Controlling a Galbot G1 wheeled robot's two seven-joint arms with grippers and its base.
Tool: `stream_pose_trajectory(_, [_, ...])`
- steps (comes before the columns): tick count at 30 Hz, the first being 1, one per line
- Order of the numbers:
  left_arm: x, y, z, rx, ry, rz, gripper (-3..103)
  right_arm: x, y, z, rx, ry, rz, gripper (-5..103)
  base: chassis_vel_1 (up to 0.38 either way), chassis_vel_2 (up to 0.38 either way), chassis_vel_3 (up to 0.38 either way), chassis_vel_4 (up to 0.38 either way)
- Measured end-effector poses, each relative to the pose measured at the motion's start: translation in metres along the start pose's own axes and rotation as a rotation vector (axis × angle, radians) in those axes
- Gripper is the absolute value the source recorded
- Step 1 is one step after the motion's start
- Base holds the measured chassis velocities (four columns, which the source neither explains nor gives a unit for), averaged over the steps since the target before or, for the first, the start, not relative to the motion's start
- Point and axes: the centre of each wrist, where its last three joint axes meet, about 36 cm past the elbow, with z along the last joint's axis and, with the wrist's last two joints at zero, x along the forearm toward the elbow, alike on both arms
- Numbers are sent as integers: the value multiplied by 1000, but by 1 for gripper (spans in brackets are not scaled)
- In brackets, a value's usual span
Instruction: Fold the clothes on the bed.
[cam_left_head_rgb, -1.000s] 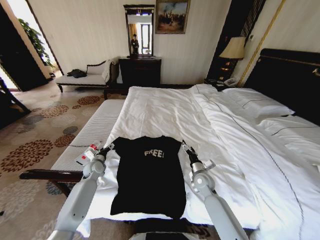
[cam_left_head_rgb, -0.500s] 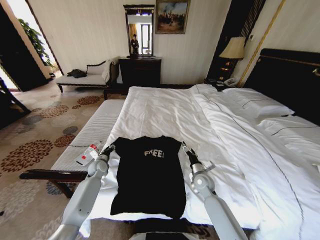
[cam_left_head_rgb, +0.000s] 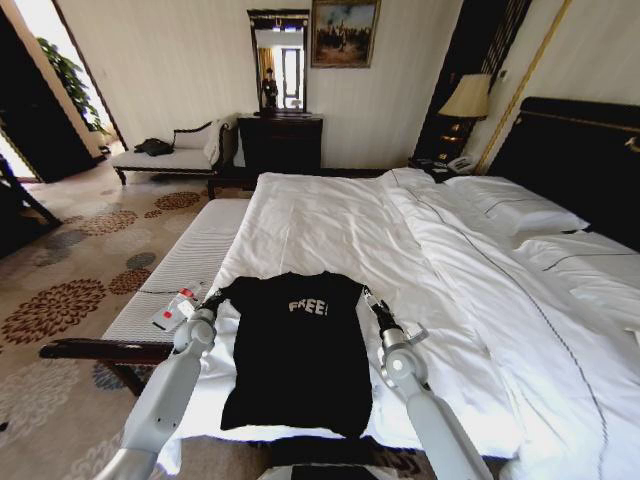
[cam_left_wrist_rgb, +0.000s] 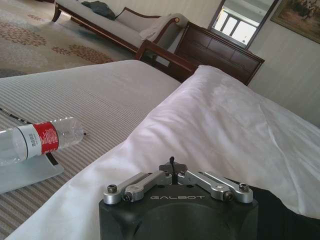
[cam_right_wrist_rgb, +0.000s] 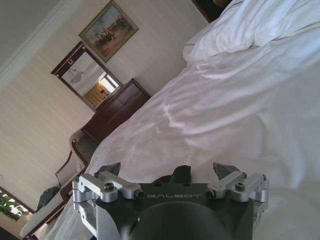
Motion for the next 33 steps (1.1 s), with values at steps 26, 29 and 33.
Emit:
stream_pose_trajectory(26, [29,-120,35,-207,34,329,0,5,-6,8,-2,14,29,100,0,0,0,0])
stream_pose_trajectory(29, [26,-130,46,-224,49,340,0,8,-9,8,-1,14,36,100,0,0,0,0])
stream_pose_trajectory(33, [22,-138,60,-243,69,341,0,11,-12,7,0,12,44,100,0,0,0,0])
